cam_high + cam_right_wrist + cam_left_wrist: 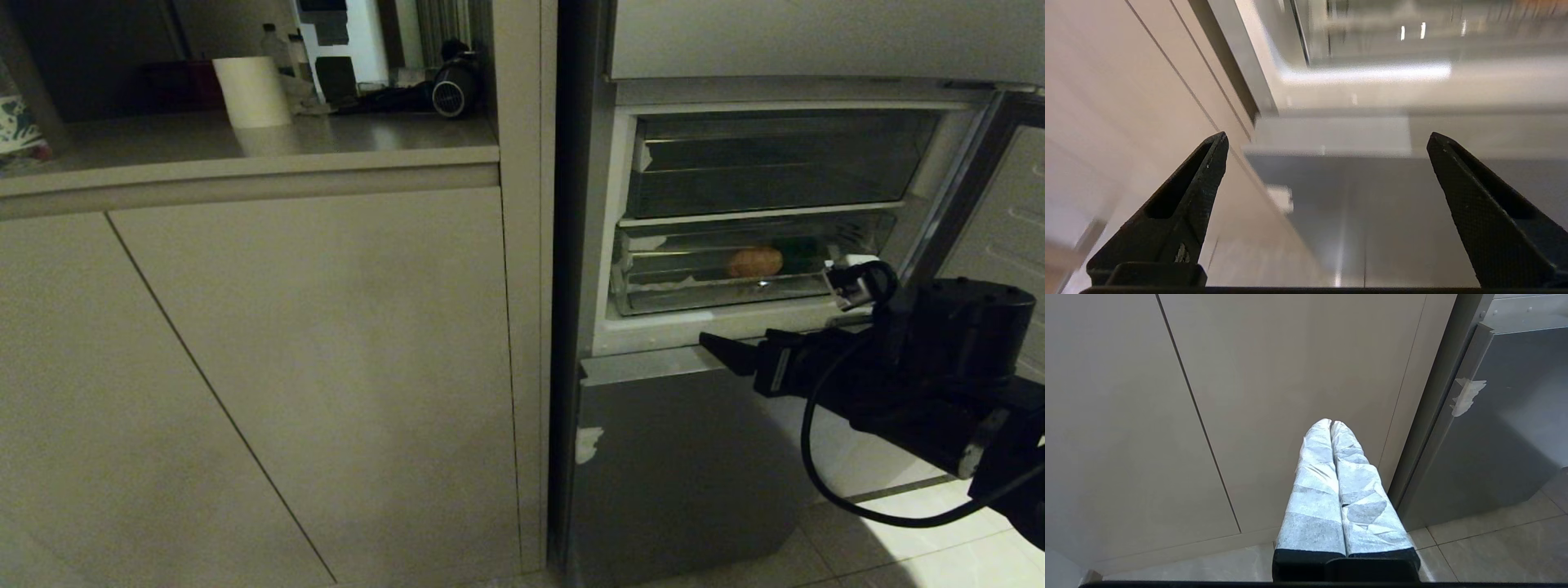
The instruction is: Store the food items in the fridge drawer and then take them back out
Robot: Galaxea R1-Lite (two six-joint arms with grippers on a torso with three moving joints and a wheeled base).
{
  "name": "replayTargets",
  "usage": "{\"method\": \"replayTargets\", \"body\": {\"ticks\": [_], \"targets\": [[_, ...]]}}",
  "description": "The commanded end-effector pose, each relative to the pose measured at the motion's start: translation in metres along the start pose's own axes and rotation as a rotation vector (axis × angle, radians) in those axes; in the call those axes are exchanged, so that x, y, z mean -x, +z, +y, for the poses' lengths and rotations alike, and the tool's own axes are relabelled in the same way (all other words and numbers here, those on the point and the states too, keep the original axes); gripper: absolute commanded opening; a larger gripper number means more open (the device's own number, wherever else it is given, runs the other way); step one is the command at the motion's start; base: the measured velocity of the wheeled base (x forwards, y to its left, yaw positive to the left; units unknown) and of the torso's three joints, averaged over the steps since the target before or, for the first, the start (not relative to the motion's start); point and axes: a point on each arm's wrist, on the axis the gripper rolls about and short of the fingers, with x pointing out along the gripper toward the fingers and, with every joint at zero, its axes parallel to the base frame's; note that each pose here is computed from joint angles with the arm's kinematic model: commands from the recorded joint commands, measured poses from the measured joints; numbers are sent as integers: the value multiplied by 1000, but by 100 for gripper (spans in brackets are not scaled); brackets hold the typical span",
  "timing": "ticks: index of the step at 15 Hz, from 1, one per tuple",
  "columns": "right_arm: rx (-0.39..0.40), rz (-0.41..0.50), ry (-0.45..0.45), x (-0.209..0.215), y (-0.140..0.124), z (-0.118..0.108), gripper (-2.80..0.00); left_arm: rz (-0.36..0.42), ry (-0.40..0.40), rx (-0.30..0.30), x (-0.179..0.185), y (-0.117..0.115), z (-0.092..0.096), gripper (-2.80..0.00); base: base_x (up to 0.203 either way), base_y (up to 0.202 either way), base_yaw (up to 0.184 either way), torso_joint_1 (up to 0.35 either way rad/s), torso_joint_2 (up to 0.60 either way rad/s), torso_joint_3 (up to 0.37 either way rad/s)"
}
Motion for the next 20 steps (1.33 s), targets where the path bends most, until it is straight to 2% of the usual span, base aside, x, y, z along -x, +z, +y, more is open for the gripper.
{"method": "replayTargets", "body": {"ticks": [1,3,6,9,15,20], "targets": [[45,-46,6,0,2,1,0,1,0,0,0,0,0,-280,0,0,0,0,0,0],[86,-50,-10,-5,2,2,0,1,0,0,0,0,0,-280,0,0,0,0,0,0],[88,-39,-27,-29,-5,3,0,1,0,0,0,0,0,-280,0,0,0,0,0,0],[89,-113,-69,-54,1,5,0,1,0,0,0,0,0,-280,0,0,0,0,0,0],[93,-114,-12,-74,-5,28,0,1,0,0,0,0,0,-280,0,0,0,0,0,0],[98,-108,-18,-75,-10,41,0,1,0,0,0,0,0,-280,0,0,0,0,0,0]]}}
